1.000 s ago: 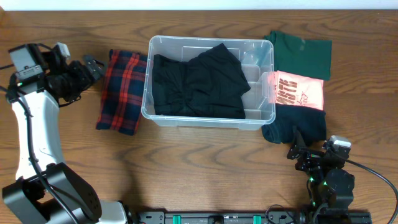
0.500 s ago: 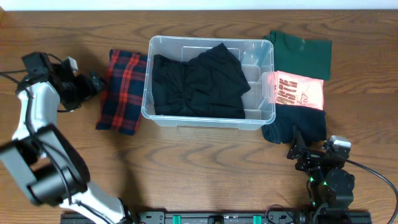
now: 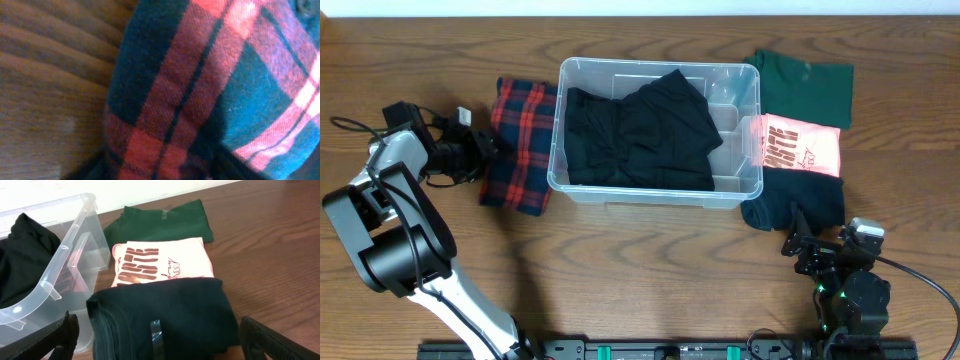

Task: Pack container
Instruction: 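Release the black clothes and move the left gripper to the plaid shirt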

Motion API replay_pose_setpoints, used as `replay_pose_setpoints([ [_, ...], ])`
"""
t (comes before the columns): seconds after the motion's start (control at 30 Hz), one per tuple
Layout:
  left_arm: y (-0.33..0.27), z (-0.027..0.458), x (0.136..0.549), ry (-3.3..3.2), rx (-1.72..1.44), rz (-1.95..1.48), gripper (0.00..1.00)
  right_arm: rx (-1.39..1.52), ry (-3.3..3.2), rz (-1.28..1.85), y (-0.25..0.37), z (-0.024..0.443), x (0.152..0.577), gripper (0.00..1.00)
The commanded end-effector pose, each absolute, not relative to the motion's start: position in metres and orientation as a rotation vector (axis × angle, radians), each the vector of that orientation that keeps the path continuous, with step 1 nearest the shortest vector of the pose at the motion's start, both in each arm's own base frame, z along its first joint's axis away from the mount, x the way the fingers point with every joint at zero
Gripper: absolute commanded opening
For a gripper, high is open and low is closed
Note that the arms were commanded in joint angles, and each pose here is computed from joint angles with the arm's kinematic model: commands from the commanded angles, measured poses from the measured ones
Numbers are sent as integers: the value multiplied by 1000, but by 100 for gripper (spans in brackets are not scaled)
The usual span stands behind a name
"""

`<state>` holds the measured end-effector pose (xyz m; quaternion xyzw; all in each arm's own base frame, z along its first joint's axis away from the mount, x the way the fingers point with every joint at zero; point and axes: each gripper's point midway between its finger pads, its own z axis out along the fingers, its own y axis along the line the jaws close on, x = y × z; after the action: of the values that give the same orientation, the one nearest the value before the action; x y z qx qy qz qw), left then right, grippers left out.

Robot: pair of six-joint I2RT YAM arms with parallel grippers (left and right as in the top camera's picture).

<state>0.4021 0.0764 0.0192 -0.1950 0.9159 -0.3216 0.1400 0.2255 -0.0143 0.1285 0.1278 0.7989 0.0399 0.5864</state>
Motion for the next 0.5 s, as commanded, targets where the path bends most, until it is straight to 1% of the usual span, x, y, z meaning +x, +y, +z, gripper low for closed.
replay_pose_setpoints([
  [0.0,71,19,407,2626,-530,-985,25,315,1858,97,-16,128,225,99],
  [0.03,72,20,406,2625,-533,-984,13,315,1858,97,-16,128,225,99],
  [0.1,72,24,406,2608,-538,-1007,6,315,1858,97,-16,128,225,99],
  [0.2,80,47,409,2532,-542,-1040,6,315,1858,97,-16,128,225,99],
  [0.3,98,91,414,2430,-578,-1024,6,315,1858,97,-16,128,225,99],
  [0.37,111,135,417,2351,-574,-966,6,315,1858,97,-16,128,225,99],
  [0.47,112,202,417,2244,-504,-881,6,315,1858,97,-16,128,225,99],
])
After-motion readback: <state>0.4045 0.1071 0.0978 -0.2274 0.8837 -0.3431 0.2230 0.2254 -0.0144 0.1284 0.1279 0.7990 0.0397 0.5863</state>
